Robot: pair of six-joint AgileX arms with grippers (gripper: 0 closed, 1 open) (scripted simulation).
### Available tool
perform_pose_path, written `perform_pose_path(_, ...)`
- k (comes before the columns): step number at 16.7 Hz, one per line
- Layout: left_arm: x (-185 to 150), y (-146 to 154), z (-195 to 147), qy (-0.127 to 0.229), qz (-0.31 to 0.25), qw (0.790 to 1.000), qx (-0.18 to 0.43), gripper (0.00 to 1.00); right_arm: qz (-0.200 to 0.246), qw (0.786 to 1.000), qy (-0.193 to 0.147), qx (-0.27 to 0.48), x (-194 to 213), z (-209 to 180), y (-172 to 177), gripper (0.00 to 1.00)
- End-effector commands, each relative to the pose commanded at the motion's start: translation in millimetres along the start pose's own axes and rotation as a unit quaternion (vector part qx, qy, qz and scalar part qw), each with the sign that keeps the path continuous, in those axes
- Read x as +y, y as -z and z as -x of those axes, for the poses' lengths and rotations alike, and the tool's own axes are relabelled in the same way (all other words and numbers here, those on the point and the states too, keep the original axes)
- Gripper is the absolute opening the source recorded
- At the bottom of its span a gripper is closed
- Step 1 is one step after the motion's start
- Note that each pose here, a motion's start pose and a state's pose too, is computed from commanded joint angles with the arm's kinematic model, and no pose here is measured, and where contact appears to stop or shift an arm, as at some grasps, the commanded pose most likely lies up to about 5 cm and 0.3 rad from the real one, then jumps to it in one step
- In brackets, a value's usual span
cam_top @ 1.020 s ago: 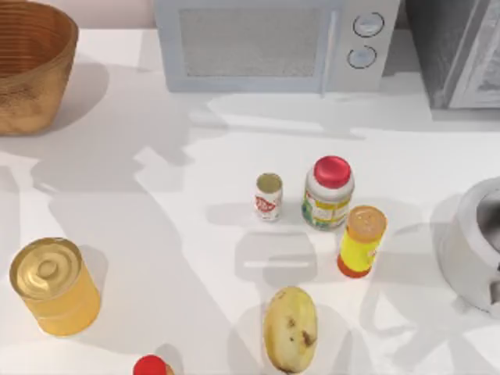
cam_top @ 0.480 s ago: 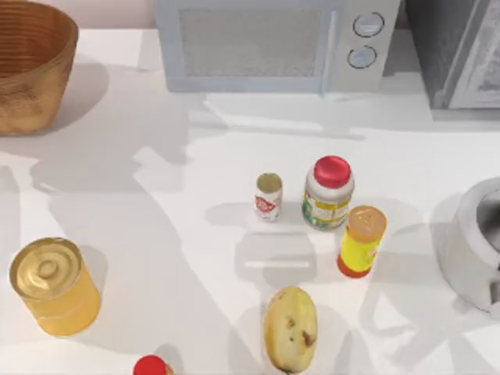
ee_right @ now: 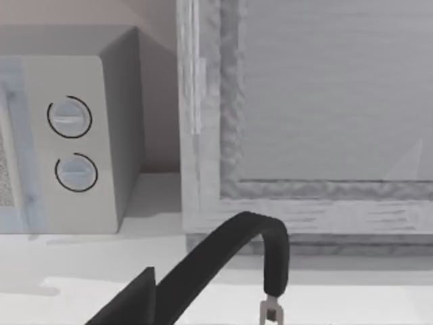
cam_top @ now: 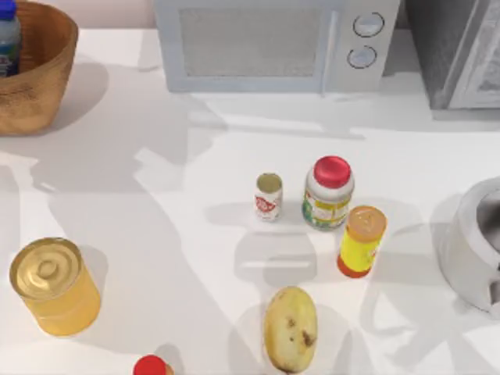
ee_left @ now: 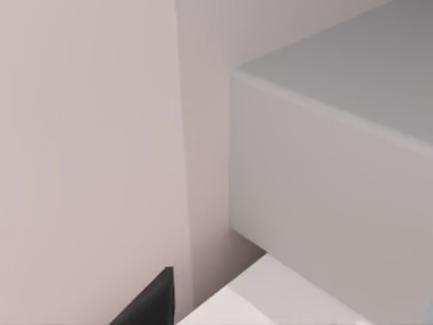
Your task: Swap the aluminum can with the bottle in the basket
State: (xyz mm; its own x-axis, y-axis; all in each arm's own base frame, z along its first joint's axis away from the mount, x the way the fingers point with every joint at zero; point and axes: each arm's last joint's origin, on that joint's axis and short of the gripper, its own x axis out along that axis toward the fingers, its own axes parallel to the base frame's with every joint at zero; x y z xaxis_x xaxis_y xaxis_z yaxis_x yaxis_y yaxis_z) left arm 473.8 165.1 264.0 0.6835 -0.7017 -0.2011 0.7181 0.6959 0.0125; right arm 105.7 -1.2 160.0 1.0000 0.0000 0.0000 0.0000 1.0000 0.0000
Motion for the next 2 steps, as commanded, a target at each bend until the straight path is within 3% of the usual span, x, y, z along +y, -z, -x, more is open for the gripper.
perform_pose_path(2,0.0,0.0,0.0,0.000,0.000,1.000,0.000,1.00,0.000,1.000,0.000,0.000,0.0,0.0,0.0,1.00)
